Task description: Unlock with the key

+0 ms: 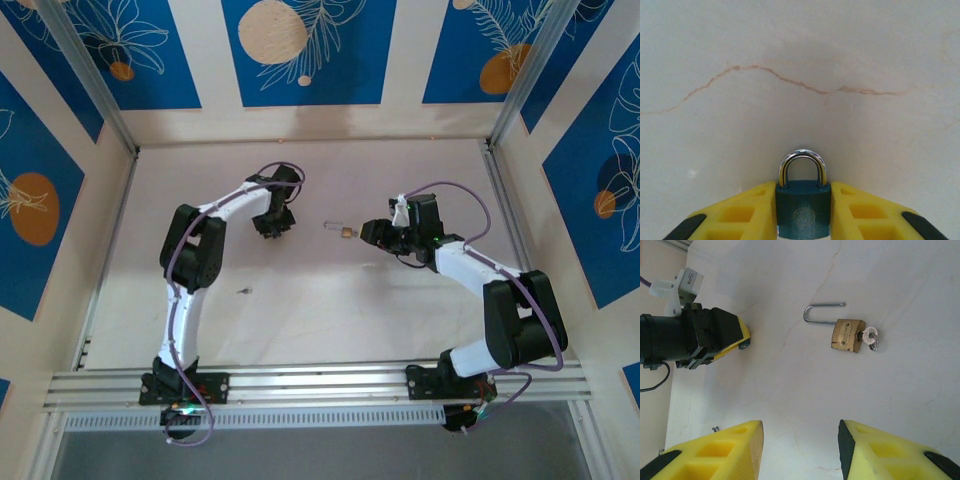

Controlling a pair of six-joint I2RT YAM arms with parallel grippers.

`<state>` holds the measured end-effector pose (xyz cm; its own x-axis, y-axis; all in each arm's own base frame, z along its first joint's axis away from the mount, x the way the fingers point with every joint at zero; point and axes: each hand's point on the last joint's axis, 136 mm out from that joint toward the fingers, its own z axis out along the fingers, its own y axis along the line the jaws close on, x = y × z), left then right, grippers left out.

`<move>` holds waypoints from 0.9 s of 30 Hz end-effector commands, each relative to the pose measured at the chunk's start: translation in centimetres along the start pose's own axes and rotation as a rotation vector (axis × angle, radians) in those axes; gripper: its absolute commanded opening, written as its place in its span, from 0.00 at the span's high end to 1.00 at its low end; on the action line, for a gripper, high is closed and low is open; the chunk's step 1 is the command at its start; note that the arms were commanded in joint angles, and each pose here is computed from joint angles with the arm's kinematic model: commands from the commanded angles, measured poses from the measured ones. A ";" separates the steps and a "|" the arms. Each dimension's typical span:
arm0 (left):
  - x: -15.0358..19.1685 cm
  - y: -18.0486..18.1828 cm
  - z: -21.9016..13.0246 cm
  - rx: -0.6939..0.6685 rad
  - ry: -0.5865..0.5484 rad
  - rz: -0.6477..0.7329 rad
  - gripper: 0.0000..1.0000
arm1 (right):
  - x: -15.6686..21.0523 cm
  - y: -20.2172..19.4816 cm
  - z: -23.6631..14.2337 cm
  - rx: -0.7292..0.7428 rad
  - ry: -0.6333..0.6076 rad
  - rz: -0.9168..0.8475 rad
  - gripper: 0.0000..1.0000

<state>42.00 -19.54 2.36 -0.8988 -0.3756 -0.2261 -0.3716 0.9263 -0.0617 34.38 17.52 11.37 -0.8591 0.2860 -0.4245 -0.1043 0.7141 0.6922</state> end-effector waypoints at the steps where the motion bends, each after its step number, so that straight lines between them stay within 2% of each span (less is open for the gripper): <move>1: 1.9 1.3 -0.6 -0.023 0.049 0.002 0.71 | 0.1 0.9 -0.4 -0.034 -0.006 -0.005 0.55; 6: 5.0 2.3 -1.2 -0.006 0.075 -0.006 0.70 | 0.1 1.1 -0.4 -0.038 -0.007 -0.009 0.55; 14: 14.9 2.1 -1.1 0.019 0.157 0.033 0.68 | 0.3 1.5 -0.5 -0.047 -0.002 -0.019 0.55; 20: 18.4 0.9 -0.9 0.102 0.200 -0.023 0.65 | 0.4 1.8 -1.0 -0.037 -0.005 -0.042 0.55; 24: 18.7 -1.4 -2.4 0.188 0.209 -0.013 0.51 | 0.6 1.8 -1.0 -0.021 0.001 -0.062 0.54; 27: 17.4 -2.2 -4.4 0.236 0.161 0.016 0.38 | 0.8 1.9 -0.8 0.007 0.010 -0.088 0.52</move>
<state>29.50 -25.86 2.55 -0.8992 -0.3845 -0.2088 -0.3346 0.9118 -0.2380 33.53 18.51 12.85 -0.8493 0.2535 -0.4631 -0.1596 0.7129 0.6829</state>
